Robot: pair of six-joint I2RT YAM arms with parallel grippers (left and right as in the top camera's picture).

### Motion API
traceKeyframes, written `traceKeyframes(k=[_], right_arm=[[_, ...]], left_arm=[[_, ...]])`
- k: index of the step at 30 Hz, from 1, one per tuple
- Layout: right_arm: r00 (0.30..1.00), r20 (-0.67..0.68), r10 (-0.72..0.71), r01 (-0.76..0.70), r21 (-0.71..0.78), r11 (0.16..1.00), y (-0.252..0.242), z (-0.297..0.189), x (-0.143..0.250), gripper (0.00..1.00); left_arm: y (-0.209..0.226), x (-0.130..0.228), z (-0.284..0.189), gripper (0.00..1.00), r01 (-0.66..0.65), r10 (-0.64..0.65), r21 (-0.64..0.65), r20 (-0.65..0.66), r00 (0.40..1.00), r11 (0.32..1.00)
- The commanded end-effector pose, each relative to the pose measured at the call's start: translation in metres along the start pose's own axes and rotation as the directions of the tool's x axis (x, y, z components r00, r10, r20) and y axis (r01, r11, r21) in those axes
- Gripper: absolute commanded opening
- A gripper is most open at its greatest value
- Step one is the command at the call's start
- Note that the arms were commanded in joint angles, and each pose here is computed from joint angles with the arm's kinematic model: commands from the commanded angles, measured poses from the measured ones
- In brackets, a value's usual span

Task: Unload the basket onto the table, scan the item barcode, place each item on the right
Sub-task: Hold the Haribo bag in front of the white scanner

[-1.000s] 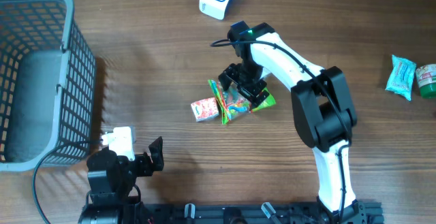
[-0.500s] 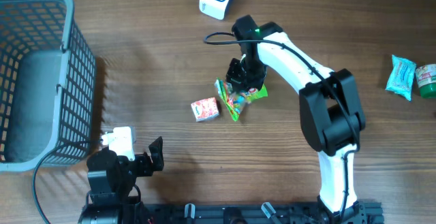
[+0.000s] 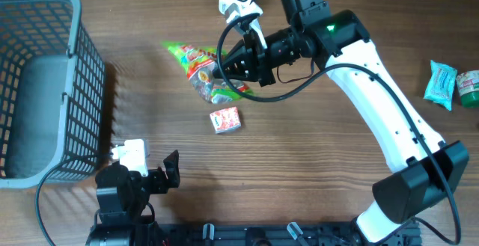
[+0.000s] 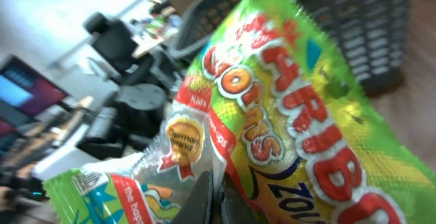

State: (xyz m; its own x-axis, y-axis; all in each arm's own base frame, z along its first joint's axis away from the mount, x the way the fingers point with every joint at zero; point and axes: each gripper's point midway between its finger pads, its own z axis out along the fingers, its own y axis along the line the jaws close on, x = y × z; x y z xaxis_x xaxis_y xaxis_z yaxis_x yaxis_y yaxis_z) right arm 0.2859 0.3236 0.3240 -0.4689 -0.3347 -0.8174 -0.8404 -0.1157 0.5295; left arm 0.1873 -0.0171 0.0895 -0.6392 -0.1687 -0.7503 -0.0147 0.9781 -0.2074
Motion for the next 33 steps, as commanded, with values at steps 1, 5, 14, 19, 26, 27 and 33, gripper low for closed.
traceKeyframes(k=[1, 5, 14, 19, 26, 27, 33], right_arm=[[0.981, 0.018, 0.195, -0.193, -0.085, 0.978, 0.013, 0.0, -0.01, 0.04], [0.951, 0.008, 0.31, -0.31, -0.007, 0.951, 0.0, 0.0, -0.006, 0.04], [0.651, 0.51, 0.562, -0.674, 0.729, 0.12, -0.138, -0.078, 0.062, 0.04], [0.838, 0.386, 0.387, -0.487, 0.849, 0.208, -0.183, -0.07, 0.043, 0.05], [0.839, 0.46, 0.292, -0.48, 0.877, -0.003, -0.23, -0.096, 0.057, 0.61], [0.792, 0.518, 0.323, -0.534, 0.845, -0.045, -0.23, -0.096, 0.067, 0.76], [0.354, 0.793, 0.496, -0.834, 0.507, -0.216, -0.278, -0.061, 0.132, 1.0]], left_arm=[[-0.001, -0.001, -0.001, 1.0, 0.012, -0.012, 0.008, 0.006, 1.0, 1.0], [-0.001, -0.001, -0.001, 1.0, 0.011, -0.012, 0.008, 0.007, 1.0, 1.0], [-0.001, -0.001, -0.001, 1.0, 0.012, -0.012, 0.008, 0.006, 1.0, 1.0], [-0.001, -0.001, -0.001, 1.0, 0.012, -0.012, 0.008, 0.006, 1.0, 1.0], [-0.001, -0.001, -0.001, 1.0, 0.012, -0.012, 0.008, 0.006, 1.0, 1.0], [-0.001, -0.001, -0.001, 1.0, 0.012, -0.012, 0.008, 0.006, 1.0, 1.0], [-0.001, -0.001, -0.001, 1.0, 0.012, -0.012, 0.008, 0.006, 1.0, 1.0]])
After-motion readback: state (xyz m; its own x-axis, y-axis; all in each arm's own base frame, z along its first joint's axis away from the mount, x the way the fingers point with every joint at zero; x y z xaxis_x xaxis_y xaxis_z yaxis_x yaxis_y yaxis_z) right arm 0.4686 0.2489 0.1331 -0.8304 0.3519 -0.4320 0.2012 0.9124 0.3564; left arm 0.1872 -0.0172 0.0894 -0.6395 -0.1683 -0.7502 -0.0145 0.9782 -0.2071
